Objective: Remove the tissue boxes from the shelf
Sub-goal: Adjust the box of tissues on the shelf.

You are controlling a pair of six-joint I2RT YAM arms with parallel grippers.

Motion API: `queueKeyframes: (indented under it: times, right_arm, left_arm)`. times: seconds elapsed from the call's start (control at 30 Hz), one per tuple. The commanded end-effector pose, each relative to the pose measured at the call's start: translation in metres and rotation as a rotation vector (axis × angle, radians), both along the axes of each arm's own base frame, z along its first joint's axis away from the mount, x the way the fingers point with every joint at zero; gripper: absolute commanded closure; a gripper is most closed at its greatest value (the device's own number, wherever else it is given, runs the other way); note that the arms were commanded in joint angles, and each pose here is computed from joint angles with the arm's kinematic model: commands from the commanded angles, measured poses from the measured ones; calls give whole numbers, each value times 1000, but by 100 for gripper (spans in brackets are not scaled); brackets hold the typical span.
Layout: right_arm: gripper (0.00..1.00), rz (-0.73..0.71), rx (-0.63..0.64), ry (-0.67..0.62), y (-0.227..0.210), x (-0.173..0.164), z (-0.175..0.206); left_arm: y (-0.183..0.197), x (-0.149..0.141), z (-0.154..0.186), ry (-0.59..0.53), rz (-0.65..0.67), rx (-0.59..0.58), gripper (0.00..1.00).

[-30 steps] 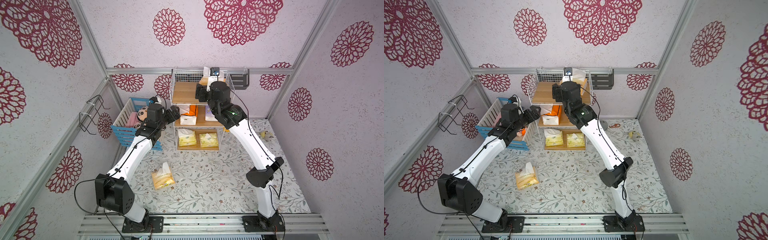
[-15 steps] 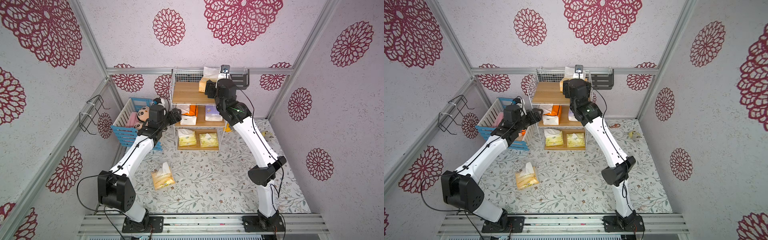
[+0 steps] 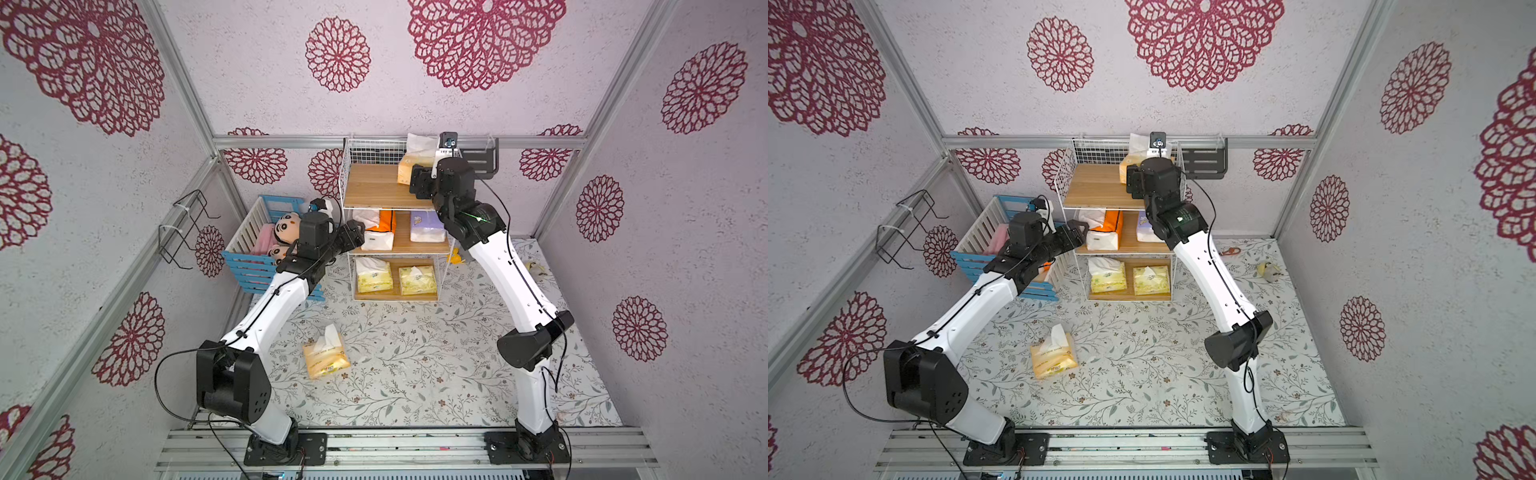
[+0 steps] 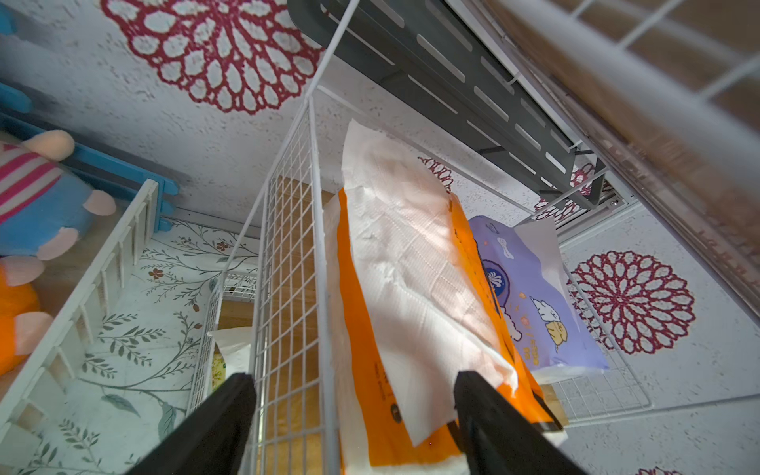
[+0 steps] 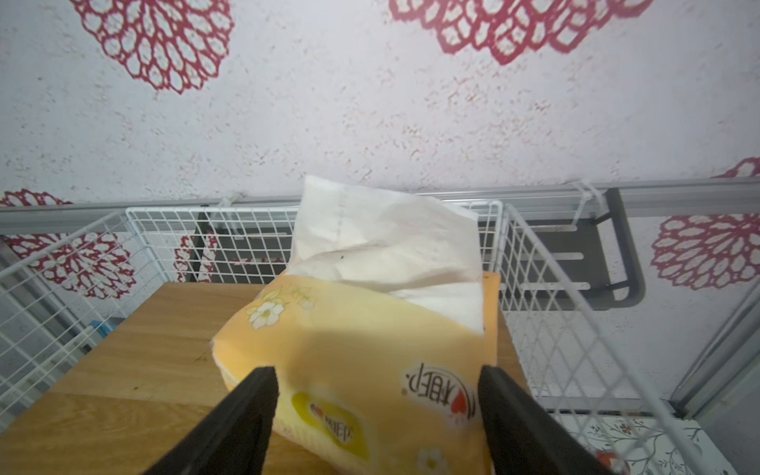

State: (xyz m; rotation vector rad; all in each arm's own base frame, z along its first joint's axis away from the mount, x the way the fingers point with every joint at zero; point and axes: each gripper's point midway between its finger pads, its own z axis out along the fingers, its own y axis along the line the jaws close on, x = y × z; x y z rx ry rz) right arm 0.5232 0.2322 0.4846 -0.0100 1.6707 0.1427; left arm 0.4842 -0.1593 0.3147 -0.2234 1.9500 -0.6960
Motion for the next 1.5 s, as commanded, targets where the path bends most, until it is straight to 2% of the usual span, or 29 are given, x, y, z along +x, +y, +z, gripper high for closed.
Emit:
queueKeyframes:
  times: [0.0, 0.23, 0.43, 0.53, 0.67, 0.83, 0.9, 1.2, 1.47]
  right_arm:
    - [17, 118, 43, 16, 21, -7, 0]
    - [18, 284, 70, -15, 61, -23, 10]
    - [18, 421, 84, -135, 89, -64, 56]
    - [18, 387, 112, -185, 75, -82, 84]
    - [19, 239, 114, -190, 37, -90, 99]
    - [19, 12, 60, -137, -6, -85, 86]
    - [19, -18, 47, -122, -11, -82, 81]
    - [17, 86, 75, -62, 27, -63, 49]
    - [14, 89, 69, -24, 41, -47, 25]
  left_arm:
    - [-6, -4, 17, -49, -24, 0, 16]
    - [-10, -5, 18, -49, -31, 0, 14]
    - [-10, -6, 16, -45, -33, 8, 14]
    - [-12, -6, 15, -42, -40, 8, 13]
    - [-14, -7, 15, -42, -50, 4, 13]
    - [-15, -8, 14, -41, -57, 6, 13]
    - [-16, -8, 13, -40, -62, 8, 13]
    - [-19, -6, 6, -30, -75, 0, 12]
    - [-19, -10, 6, -32, -83, 7, 12]
